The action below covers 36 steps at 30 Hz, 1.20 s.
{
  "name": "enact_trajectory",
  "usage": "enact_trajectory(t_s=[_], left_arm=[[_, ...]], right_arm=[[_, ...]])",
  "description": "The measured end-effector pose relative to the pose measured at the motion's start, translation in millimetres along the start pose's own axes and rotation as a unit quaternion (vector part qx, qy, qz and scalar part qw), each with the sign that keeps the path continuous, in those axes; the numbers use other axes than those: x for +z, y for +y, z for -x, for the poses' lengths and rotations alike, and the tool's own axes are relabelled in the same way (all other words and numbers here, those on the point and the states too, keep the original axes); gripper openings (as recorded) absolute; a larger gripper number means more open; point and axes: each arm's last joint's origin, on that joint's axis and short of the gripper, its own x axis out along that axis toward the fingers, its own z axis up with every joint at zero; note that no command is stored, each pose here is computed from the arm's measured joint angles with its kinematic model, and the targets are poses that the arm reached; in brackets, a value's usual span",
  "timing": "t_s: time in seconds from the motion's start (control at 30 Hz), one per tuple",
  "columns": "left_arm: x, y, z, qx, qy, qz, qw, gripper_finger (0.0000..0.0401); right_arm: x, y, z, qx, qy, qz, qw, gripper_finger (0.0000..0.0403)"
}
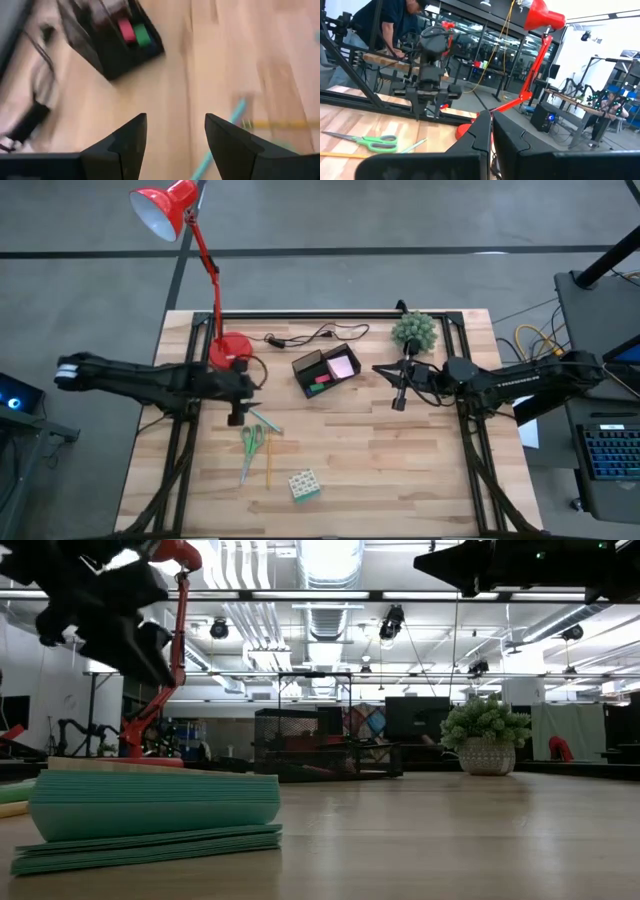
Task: Pick and place office supplies into organizer
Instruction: Put the blue pencil into the desk organizer
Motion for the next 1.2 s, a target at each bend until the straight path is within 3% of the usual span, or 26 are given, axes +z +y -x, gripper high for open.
enact_trajectory(t_s=[0.2, 0.5, 0.83, 1.2], left_arm=[[3.0, -6.9, -20.8, -0.066, 0.098, -0.025, 0.993, 0.0187], [3.4, -12.9, -51.5, -0.091, 0.224, -0.079, 0.967, 0.0187], [4.0, -17.9, -80.2, -0.112, 0.291, -0.136, 0.941, 0.0187], [2.3, -19.9, -101.2, -0.098, 0.337, -0.173, 0.920, 0.0187]], right_arm=[[0.0, 0.0, 0.0, 0.000, 0.000, 0.003, 1.000, 0.0009], [0.0, 0.0, 0.0, 0.000, 0.000, 0.005, 1.000, 0.0009], [-0.7, 0.3, 0.0, 0.001, 0.004, 0.009, 1.000, 0.0009], [-0.7, 0.2, 0.0, 0.001, 0.003, 0.009, 1.000, 0.0009]])
